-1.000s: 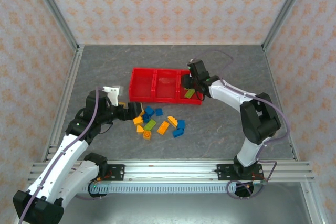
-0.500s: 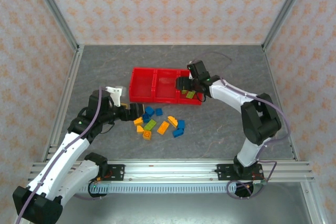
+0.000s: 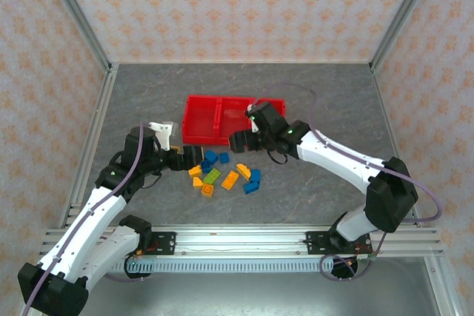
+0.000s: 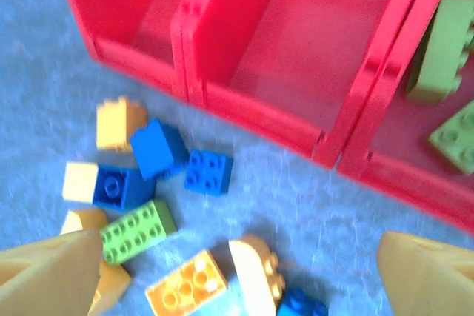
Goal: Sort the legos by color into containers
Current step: Pick up the lego from the center of the table.
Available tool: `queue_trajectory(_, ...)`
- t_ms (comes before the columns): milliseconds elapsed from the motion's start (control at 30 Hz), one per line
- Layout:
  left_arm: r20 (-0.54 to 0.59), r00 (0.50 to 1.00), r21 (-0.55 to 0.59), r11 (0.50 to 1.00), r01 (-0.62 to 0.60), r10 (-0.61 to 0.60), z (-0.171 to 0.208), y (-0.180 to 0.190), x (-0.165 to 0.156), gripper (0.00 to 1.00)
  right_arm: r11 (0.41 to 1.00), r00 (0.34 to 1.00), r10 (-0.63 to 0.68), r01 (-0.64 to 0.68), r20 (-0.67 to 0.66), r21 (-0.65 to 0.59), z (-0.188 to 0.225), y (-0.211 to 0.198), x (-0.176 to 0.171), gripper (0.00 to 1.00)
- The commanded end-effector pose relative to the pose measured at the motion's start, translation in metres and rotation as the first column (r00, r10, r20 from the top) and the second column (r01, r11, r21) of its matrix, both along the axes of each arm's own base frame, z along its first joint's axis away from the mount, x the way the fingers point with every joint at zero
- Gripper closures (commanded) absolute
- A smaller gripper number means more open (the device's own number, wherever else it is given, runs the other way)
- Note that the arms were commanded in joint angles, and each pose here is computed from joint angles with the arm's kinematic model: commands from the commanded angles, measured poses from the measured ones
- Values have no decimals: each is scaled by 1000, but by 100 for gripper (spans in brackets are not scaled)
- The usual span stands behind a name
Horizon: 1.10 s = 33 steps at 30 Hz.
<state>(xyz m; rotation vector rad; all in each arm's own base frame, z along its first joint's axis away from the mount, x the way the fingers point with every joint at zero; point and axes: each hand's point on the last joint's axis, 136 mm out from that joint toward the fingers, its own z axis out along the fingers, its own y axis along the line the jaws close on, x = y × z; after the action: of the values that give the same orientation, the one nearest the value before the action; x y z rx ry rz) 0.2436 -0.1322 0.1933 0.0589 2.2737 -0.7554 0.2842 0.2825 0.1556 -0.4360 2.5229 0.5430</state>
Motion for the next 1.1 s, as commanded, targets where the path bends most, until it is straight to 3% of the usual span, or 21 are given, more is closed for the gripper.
queue_trajectory(0, 37, 999, -3, 1000, 2, -2, 7, -1, -1, 1, 992, 999, 43, -46, -28, -116, -21, -17, -10, 10)
queue_trajectory(100, 48, 999, -3, 1000, -8, 8, 10, 1, -1, 1, 986, 995, 87, -93, -48, -138, -32, -13, -14, 18)
queue_trajectory(367, 65, 997, -1, 1000, -28, 28, 14, 4, -1, 1, 946, 973, 196, -220, -120, -238, -71, -1, -23, 22)
queue_trajectory(533, 61, 998, 1, 999, -33, 33, 12, 5, 0, 1, 925, 960, 229, -266, -163, -270, -86, 6, -24, 30)
queue_trajectory(1067, 56, 998, 7, 999, -39, 38, 10, 6, 1, 1, 896, 952, 231, -288, -200, -339, -109, 14, -18, 48)
